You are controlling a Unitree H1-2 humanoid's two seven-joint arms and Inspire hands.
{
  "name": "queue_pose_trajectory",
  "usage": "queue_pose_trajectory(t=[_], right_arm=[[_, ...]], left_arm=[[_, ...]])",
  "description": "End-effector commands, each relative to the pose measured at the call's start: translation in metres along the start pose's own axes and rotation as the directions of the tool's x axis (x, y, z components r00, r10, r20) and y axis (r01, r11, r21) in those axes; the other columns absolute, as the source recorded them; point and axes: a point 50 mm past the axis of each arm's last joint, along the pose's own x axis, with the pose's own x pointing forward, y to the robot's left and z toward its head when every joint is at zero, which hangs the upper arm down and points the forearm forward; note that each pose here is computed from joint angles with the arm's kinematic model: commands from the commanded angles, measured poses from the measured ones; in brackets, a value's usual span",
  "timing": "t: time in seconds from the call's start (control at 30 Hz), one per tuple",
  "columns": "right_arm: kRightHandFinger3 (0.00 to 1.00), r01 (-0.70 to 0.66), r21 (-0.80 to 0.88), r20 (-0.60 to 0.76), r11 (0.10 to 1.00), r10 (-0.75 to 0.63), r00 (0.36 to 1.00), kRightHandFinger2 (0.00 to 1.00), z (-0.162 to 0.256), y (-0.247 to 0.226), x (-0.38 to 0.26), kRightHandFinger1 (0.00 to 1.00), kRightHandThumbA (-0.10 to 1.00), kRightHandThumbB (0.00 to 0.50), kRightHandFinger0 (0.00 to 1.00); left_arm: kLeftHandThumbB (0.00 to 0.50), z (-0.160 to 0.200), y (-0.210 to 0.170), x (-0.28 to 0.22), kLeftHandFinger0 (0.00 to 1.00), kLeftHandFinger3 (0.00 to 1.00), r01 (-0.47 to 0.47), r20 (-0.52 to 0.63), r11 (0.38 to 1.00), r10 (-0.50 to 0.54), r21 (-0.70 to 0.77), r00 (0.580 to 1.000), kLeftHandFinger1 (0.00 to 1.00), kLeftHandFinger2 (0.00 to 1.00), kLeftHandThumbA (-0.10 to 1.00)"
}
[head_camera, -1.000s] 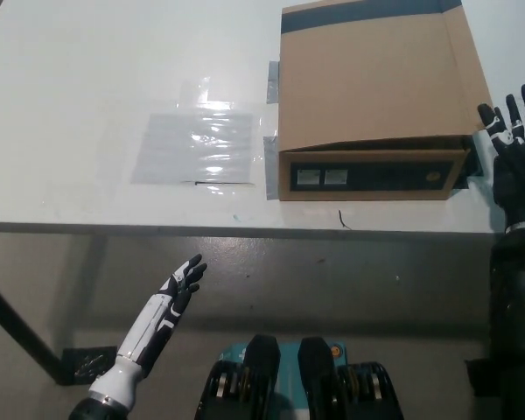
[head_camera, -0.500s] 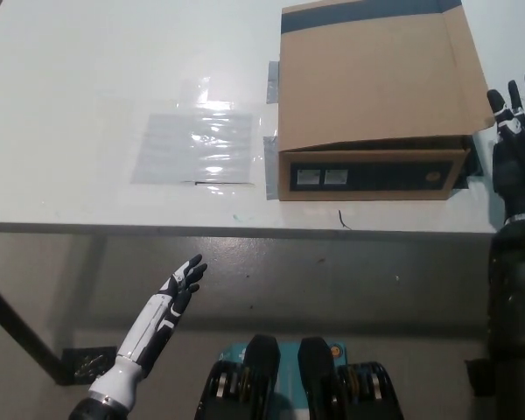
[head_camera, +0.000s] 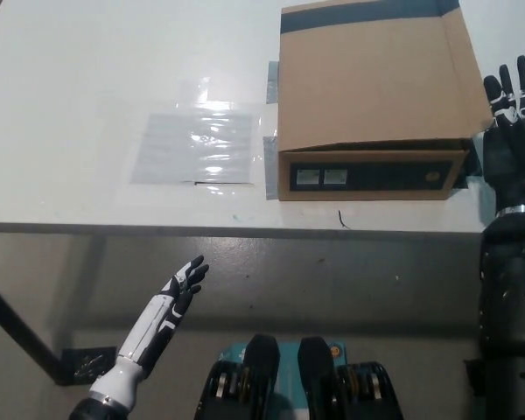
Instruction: A small storage box is placed at the center of the table and the robot uses its right hand to slide under its lid and push it upwards to open it
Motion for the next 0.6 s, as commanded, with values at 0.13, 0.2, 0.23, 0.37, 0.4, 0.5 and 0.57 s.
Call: queue_pose_trajectory(t=[0.13,0.2,0.23,0.37,0.4,0.5,0.57], right_arm=[[1.00,-0.062,0.055,0.004,0.997,0.062,0.998,1.00,-0.002,0.027,0.019,1.00,1.00,0.322,1.00],[1.00,-0.056,0.048,-0.002,0.997,0.056,0.998,1.00,-0.004,0.021,0.017,1.00,1.00,0.330,1.00],[1.00,-0.051,0.051,-0.008,0.997,0.051,0.999,1.00,-0.006,0.019,0.017,1.00,1.00,0.323,1.00],[1.00,-0.060,0.043,-0.009,0.997,0.061,0.998,1.00,-0.008,0.022,0.017,1.00,1.00,0.320,1.00],[1.00,-0.064,0.042,-0.007,0.997,0.064,0.998,1.00,-0.007,0.023,0.018,1.00,1.00,0.319,1.00],[1.00,-0.067,0.053,0.003,0.996,0.067,0.998,1.00,-0.004,0.027,0.020,1.00,1.00,0.320,1.00],[1.00,-0.065,0.056,0.004,0.996,0.065,0.998,1.00,-0.004,0.028,0.021,1.00,1.00,0.323,1.00]], left_arm=[[0.500,0.009,0.004,0.008,1.00,1.00,0.007,0.054,1.000,-0.008,0.004,0.999,1.00,1.00,1.00],[0.500,0.009,0.003,0.007,1.00,1.00,0.009,0.052,1.000,-0.009,0.005,0.999,1.00,1.00,1.00],[0.500,0.008,0.004,0.008,1.00,1.00,0.010,0.053,1.000,-0.010,0.008,0.999,1.00,1.00,1.00],[0.500,0.008,0.004,0.007,1.00,1.00,0.012,0.053,1.000,-0.012,0.012,0.999,1.00,1.00,1.00],[0.500,0.008,0.004,0.007,1.00,1.00,0.011,0.053,1.000,-0.012,0.015,0.999,1.00,1.00,1.00],[0.500,0.008,0.005,0.007,1.00,1.00,0.011,0.054,1.000,-0.012,0.016,0.998,1.00,1.00,1.00],[0.500,0.008,0.005,0.007,1.00,1.00,0.011,0.053,1.000,-0.012,0.015,0.999,1.00,1.00,1.00]])
